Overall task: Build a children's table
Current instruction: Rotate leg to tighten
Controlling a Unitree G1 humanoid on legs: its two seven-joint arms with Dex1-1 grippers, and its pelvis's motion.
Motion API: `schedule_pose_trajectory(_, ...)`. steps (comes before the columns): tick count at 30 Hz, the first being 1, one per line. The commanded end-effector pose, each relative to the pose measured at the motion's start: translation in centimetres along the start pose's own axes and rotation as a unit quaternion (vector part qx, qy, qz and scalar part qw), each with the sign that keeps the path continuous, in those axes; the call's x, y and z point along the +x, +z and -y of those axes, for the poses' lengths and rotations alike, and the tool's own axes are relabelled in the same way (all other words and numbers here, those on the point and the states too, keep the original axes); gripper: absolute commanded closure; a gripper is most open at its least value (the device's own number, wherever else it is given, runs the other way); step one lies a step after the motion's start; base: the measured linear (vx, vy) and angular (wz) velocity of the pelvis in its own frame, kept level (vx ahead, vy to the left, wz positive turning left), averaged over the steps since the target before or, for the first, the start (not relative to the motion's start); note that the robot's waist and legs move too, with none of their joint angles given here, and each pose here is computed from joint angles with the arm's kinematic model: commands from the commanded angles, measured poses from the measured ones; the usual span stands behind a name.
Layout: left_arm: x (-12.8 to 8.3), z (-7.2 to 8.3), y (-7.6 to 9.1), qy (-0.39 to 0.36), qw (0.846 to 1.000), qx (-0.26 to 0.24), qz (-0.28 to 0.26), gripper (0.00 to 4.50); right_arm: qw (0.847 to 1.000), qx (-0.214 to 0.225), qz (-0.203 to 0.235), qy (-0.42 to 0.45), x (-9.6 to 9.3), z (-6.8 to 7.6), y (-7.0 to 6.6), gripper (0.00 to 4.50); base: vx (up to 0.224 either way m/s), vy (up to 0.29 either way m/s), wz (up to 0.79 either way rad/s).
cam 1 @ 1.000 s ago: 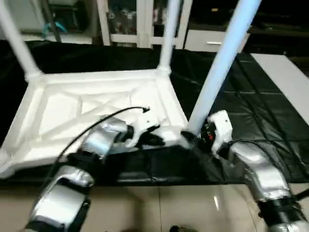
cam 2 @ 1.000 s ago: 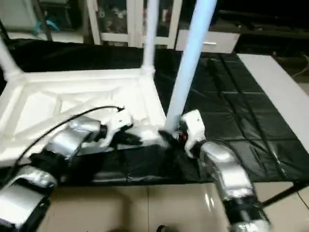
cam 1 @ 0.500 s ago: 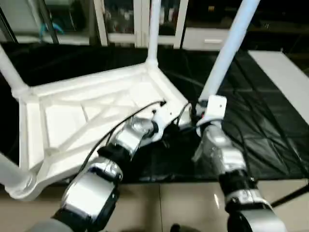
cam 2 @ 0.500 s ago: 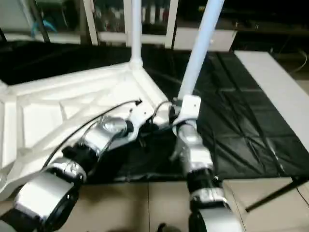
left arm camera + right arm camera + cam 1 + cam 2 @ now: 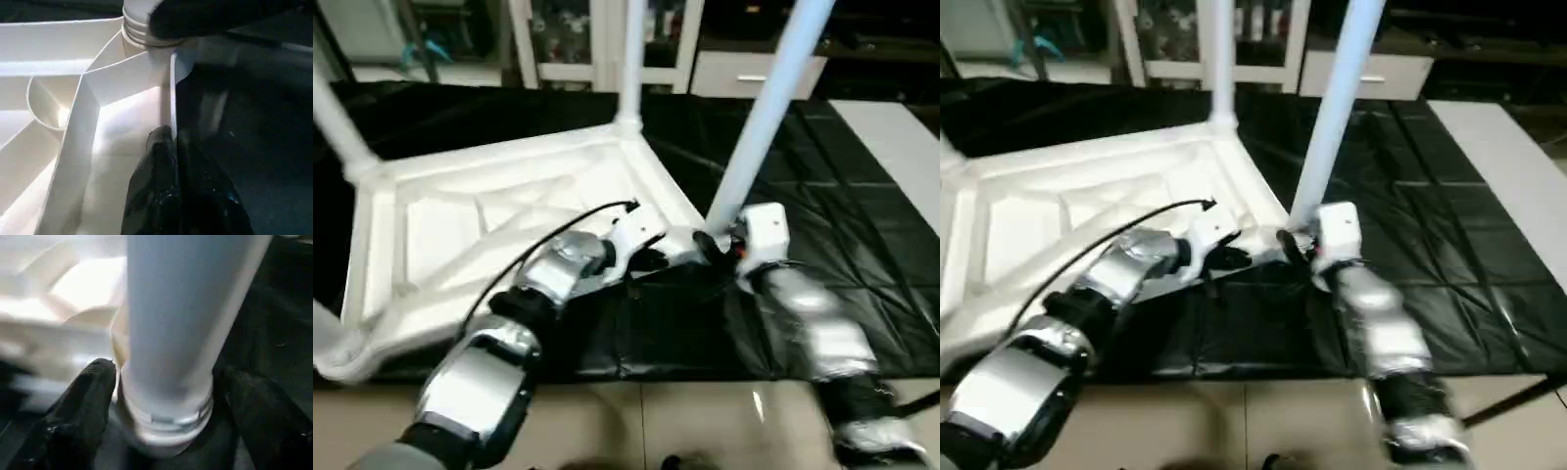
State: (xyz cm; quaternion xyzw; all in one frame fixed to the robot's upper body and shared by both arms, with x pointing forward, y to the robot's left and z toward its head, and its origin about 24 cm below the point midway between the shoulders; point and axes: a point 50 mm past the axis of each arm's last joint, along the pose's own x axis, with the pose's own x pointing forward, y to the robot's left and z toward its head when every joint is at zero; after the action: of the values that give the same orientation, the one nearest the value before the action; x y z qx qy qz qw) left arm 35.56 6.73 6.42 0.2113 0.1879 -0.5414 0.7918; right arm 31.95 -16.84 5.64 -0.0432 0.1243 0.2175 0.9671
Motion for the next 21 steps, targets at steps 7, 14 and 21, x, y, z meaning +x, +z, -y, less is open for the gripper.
schedule_pose_trajectory(7, -1.2, 2.7, -3.0, -0.18, 0.982, 0.025, -0.043, 4.5, 0.975, -0.061, -0.043, 0.21, -4.3, -1.2, -0.1, 0.47, 0.0, 0.0, 0.0)
schedule_pose_trajectory(14, -2.7, 3.5, -3.7, -0.254, 0.964, 0.036, -0.069, 4.5, 0.955, -0.073, -0.057, 0.283, -6.3, -1.5, 0.2, 0.47, 0.0, 0.0, 0.0)
schedule_pose_trajectory(21, -3.3, 3.7, -4.1, -0.267, 0.96, 0.036, -0.077, 4.5, 0.942, -0.07, -0.065, 0.321, -6.8, -2.2, 0.0, 0.47, 0.0, 0.0, 0.0)
